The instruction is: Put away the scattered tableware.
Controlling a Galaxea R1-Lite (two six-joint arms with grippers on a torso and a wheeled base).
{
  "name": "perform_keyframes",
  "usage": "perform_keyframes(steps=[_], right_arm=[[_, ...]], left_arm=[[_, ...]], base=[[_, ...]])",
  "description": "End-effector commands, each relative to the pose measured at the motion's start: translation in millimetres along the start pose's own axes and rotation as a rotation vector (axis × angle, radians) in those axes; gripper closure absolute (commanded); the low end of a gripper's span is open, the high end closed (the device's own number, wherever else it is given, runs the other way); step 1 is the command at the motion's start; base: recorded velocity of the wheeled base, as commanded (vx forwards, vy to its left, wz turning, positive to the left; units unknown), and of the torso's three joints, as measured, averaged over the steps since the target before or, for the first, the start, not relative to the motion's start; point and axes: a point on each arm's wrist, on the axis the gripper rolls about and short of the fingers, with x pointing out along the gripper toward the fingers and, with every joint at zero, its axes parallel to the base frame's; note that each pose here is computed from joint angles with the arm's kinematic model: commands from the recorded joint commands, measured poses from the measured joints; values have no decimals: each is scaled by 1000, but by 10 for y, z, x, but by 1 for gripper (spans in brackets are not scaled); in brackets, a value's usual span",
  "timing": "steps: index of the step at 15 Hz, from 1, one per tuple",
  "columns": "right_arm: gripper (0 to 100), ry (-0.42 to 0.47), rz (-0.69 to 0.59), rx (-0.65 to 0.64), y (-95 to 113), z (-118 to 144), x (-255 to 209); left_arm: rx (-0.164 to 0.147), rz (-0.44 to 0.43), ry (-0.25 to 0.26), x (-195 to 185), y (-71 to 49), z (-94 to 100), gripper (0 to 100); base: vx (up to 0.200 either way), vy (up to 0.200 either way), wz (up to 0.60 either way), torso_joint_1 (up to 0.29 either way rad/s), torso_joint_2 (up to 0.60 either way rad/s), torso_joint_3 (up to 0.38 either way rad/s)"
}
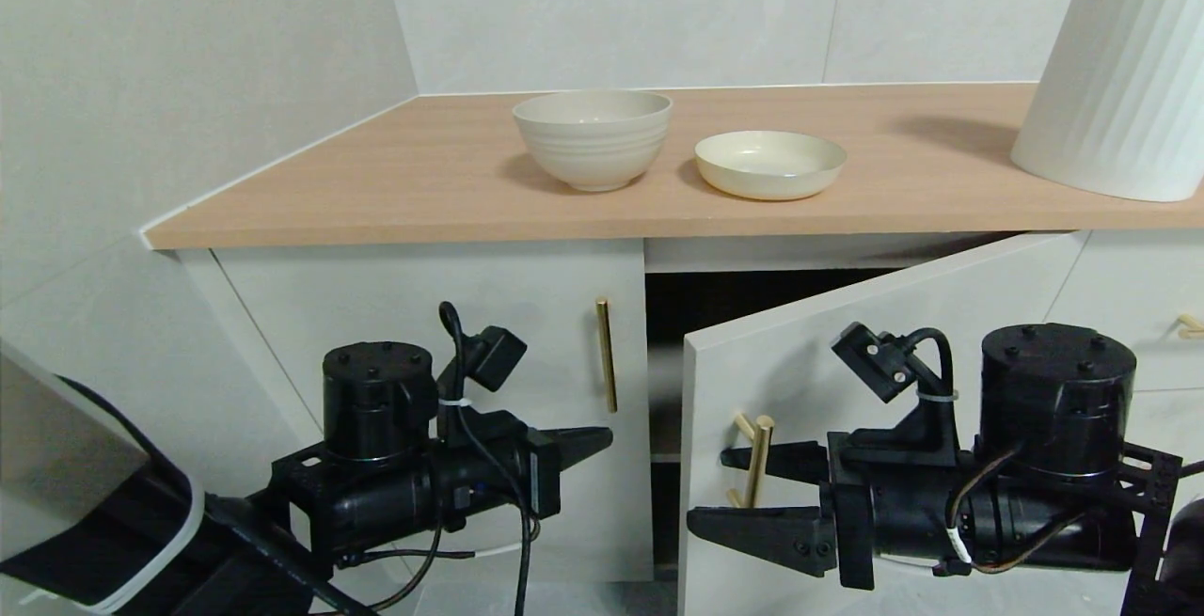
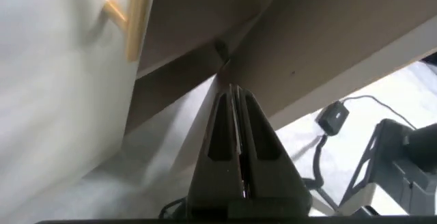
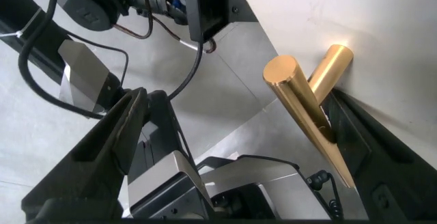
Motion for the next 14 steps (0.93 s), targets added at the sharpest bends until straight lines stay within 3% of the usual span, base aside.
perform_keyframes(steps=[1, 3, 4, 6, 7, 9, 14], right_arm=[[0, -2, 1, -3, 5, 4, -1], [0, -3, 1, -5, 8, 6, -4], [0, -10, 4, -9, 27, 20, -23], [0, -11, 5, -10, 37, 18, -37], [0, -8, 3, -9, 36, 5, -44], [0, -9, 4, -11, 41, 6, -51], [0, 1, -30, -47, 48, -75, -121]], left_arm=[[20, -59, -56, 207, -47, 39, 100], [37, -75, -88, 364, -24, 119, 100], [46, -97, -139, 494, -18, 279, 100], [30, -166, -114, 551, -96, 248, 100], [39, -183, -101, 613, -120, 192, 100], [61, -206, -134, 696, -140, 153, 100], [75, -228, -146, 762, -224, 135, 100]], base=[[0, 0, 0, 0, 0, 0], [0, 0, 0, 0, 0, 0], [0, 0, 0, 0, 0, 0], [0, 0, 0, 0, 0, 0], [0, 0, 0, 0, 0, 0], [0, 0, 0, 0, 0, 0], [0, 0, 0, 0, 0, 0]])
